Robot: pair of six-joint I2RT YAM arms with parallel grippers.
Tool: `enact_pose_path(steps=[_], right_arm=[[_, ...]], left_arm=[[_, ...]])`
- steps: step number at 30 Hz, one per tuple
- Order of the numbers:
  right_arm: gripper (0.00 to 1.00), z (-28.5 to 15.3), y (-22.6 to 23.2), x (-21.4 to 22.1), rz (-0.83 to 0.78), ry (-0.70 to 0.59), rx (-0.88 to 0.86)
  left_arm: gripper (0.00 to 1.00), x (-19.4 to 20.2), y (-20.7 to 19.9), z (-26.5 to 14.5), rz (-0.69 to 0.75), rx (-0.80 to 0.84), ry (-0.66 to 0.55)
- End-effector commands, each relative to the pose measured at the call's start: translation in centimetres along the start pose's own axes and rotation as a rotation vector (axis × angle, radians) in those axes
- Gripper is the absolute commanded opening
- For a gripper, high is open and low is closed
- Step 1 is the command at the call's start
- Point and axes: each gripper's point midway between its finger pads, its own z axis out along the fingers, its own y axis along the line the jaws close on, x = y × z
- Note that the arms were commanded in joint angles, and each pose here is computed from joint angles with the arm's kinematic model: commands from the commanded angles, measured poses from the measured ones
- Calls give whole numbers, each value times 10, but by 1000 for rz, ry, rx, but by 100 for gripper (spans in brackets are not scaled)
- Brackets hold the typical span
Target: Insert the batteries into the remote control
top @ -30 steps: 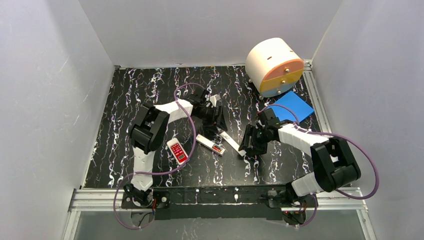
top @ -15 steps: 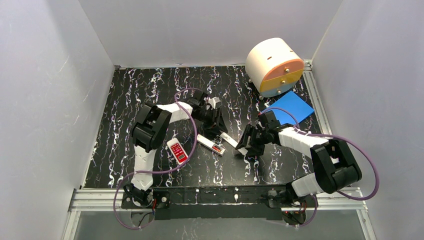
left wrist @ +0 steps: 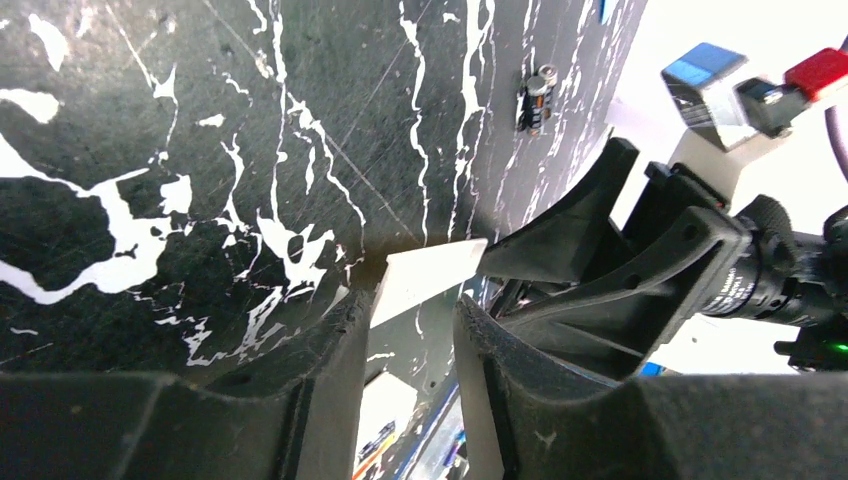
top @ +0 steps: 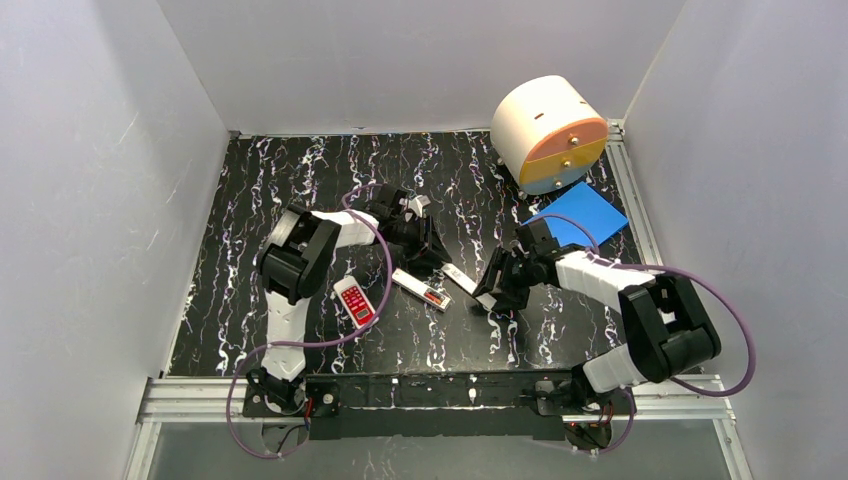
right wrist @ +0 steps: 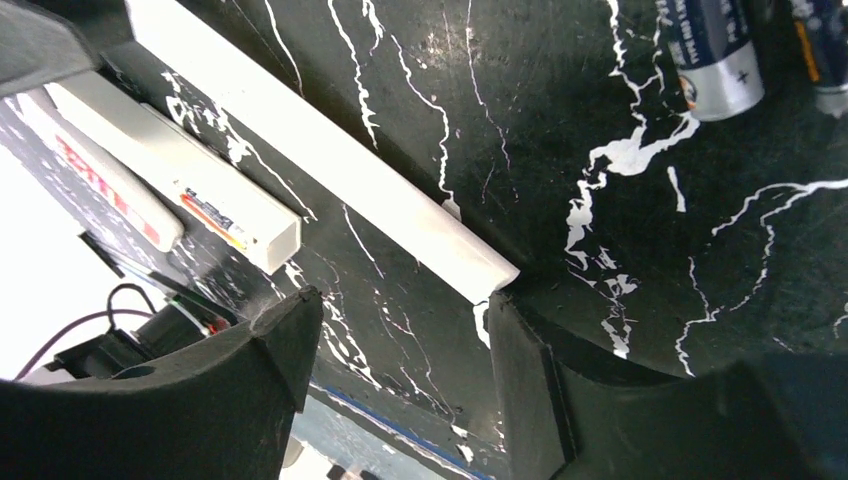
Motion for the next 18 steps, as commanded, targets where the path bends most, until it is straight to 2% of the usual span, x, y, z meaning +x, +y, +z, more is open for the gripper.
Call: enact_pose_path(steps=[1, 9, 13, 18], right_arm=[[69, 9, -18, -20, -125, -41, 109], [64, 6, -48, -20, -269, 29, 265], [60, 4, -51, -29, -347, 23, 286], [59, 4, -47, -35, -426, 7, 269]], left_arm=[[33, 14, -45, -12, 7, 96, 34], [32, 19, -50, -15, 46, 123, 54], [32, 18, -51, -15, 52, 128, 56], [30, 18, -56, -14, 37, 147, 74]])
